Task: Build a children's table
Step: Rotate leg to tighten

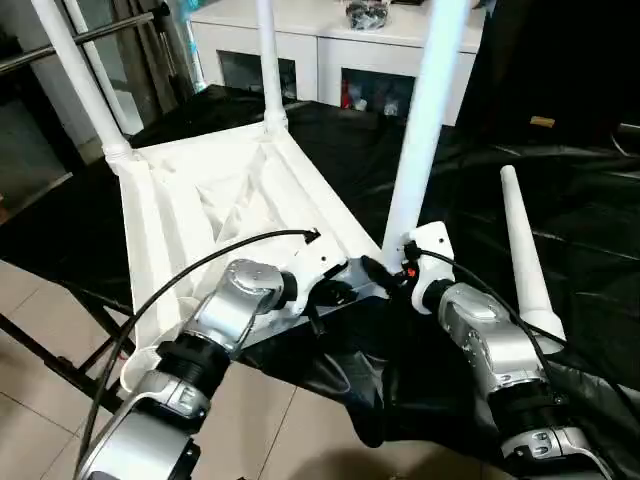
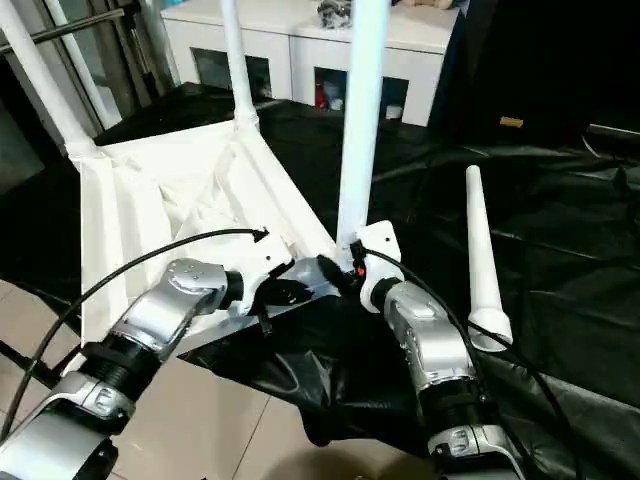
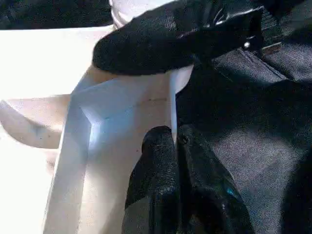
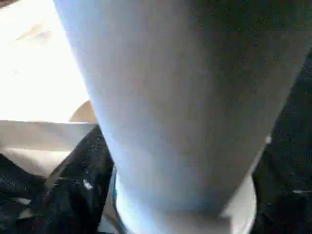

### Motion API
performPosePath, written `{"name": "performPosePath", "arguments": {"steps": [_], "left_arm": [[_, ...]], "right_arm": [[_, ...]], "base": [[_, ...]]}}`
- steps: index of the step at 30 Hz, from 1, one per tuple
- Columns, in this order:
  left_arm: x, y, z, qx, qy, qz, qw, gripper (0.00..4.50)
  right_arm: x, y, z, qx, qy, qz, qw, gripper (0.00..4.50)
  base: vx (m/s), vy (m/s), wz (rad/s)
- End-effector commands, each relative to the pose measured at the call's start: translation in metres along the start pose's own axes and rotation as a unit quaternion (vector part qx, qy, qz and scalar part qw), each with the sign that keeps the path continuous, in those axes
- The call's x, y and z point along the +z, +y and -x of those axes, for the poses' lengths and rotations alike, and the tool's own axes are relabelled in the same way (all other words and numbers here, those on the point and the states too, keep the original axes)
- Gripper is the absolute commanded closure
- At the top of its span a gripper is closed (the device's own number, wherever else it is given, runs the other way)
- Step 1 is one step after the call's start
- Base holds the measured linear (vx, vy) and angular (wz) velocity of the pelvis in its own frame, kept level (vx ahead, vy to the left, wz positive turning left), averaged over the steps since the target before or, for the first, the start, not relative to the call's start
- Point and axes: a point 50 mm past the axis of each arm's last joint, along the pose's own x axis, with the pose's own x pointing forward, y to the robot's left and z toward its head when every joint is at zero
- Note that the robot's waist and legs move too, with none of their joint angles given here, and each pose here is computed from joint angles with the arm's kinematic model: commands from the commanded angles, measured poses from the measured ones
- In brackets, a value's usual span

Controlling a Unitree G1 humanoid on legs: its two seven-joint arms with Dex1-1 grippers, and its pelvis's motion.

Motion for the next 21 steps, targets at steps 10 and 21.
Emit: {"name": "performPosePath", "arguments": {"steps": [10,21], "left_arm": [[0.005,-0.023,0.016,-0.152,-0.032,-0.083,0.984,4.50],[-0.007,-0.021,0.034,-0.190,-0.004,-0.097,0.977,4.50]], "right_arm": [[-0.009,0.023,0.032,0.278,0.042,0.094,0.955,0.70],[-0.007,0.015,0.052,0.360,0.073,0.104,0.924,1.03]], "base": [[0.000,0.000,0.00],[0.000,0.000,0.00]]}}
